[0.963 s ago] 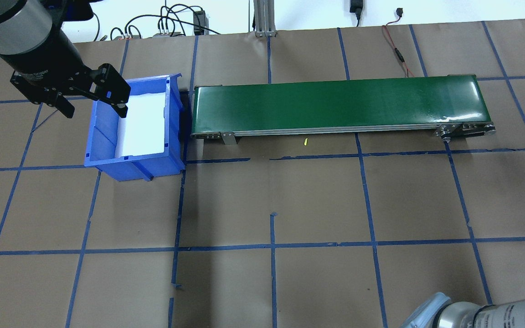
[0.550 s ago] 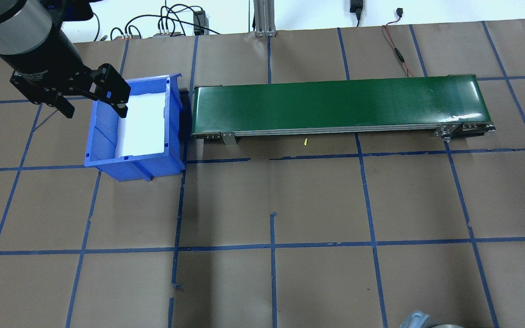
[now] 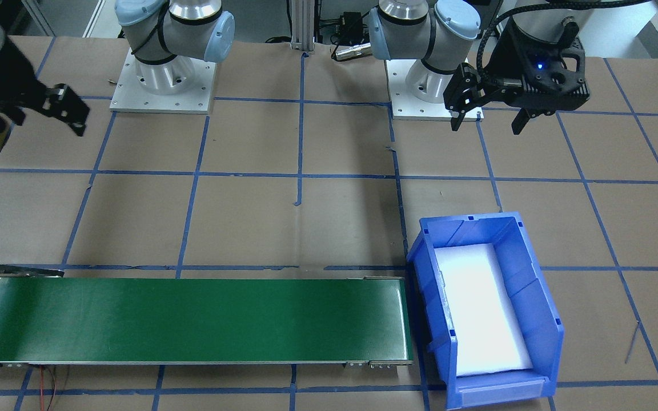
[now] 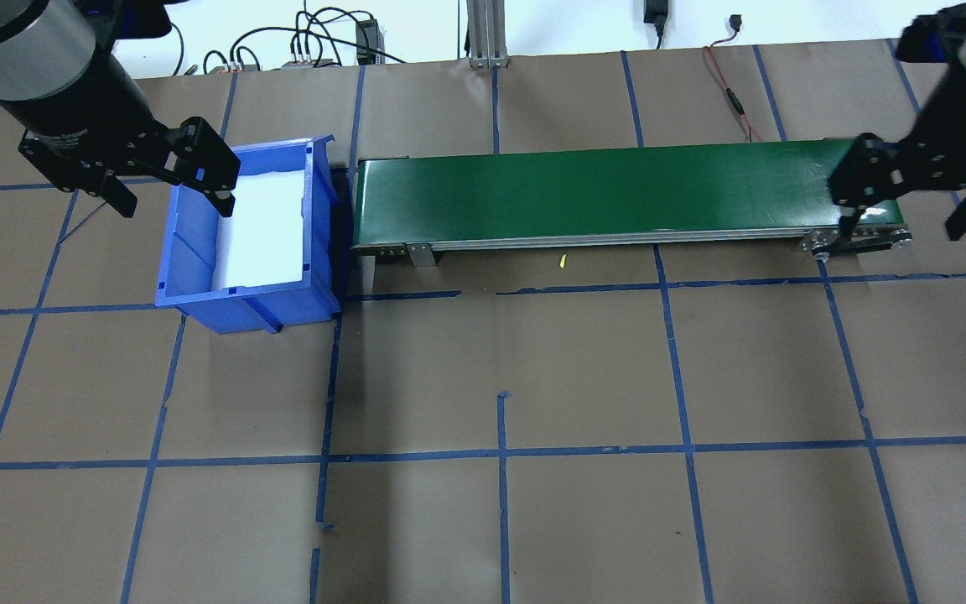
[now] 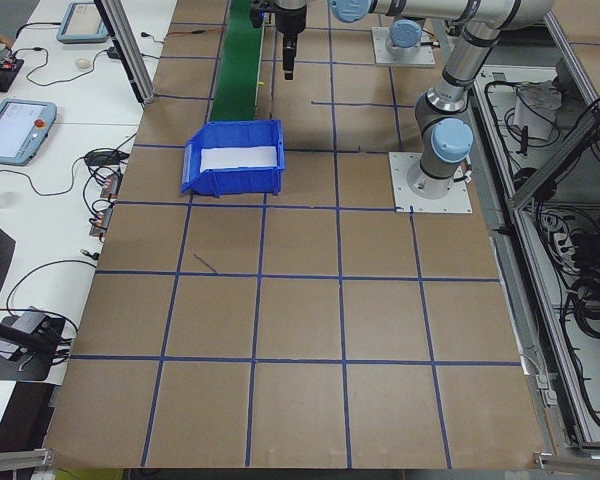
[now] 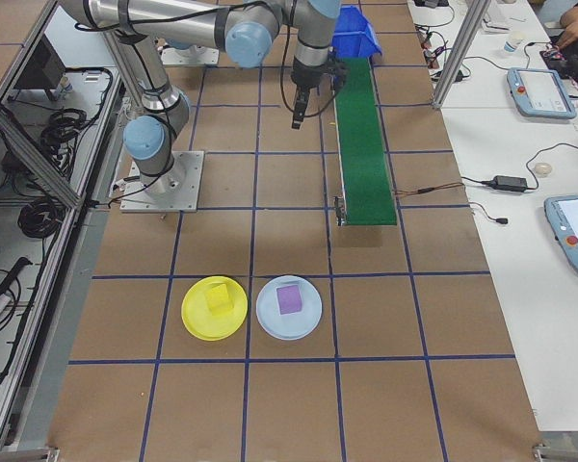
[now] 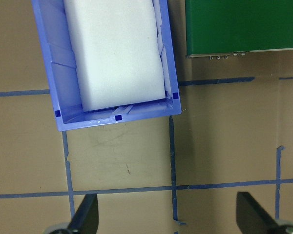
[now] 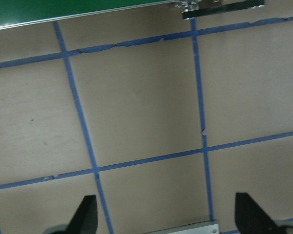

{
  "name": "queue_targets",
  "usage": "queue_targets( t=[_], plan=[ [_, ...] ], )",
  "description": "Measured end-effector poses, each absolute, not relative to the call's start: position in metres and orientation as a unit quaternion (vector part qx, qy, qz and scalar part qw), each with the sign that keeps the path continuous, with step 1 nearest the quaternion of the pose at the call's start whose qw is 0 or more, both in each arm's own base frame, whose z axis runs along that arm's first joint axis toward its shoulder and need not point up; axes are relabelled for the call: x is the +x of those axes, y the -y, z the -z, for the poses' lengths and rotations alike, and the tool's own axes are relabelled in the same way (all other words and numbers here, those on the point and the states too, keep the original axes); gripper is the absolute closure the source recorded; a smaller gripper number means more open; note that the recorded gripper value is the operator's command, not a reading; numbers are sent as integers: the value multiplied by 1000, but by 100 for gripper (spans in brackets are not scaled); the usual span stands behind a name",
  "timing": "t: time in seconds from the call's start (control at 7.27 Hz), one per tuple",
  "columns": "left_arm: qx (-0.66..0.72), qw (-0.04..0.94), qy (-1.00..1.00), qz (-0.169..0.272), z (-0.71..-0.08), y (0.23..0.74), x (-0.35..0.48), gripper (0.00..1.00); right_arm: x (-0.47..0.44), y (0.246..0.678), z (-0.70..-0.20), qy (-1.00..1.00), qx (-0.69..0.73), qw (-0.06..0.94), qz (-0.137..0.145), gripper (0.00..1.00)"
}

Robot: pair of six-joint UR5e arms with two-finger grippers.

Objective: Move block left to right into plate

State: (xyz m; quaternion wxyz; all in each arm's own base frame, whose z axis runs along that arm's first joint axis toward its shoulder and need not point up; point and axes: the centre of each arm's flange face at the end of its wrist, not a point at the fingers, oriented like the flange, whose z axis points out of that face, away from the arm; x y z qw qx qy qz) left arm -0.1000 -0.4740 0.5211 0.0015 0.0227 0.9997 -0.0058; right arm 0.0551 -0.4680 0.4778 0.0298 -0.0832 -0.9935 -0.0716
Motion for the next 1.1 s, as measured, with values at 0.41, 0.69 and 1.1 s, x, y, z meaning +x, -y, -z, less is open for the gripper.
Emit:
queue_targets(
  t=[0.41, 0.69, 1.1],
  plan=[
    [23, 2, -1000, 6, -521, 474, -100, 0, 156, 449, -468, 994, -84, 20, 71, 0],
    [23, 1, -1000, 6, -521, 474, -100, 0, 155, 451, -467, 996, -62, 23, 66, 0],
    [23, 1, -1000, 6, -521, 474, -100, 0, 109, 464, -468, 996, -41, 32, 67, 0]
  ],
)
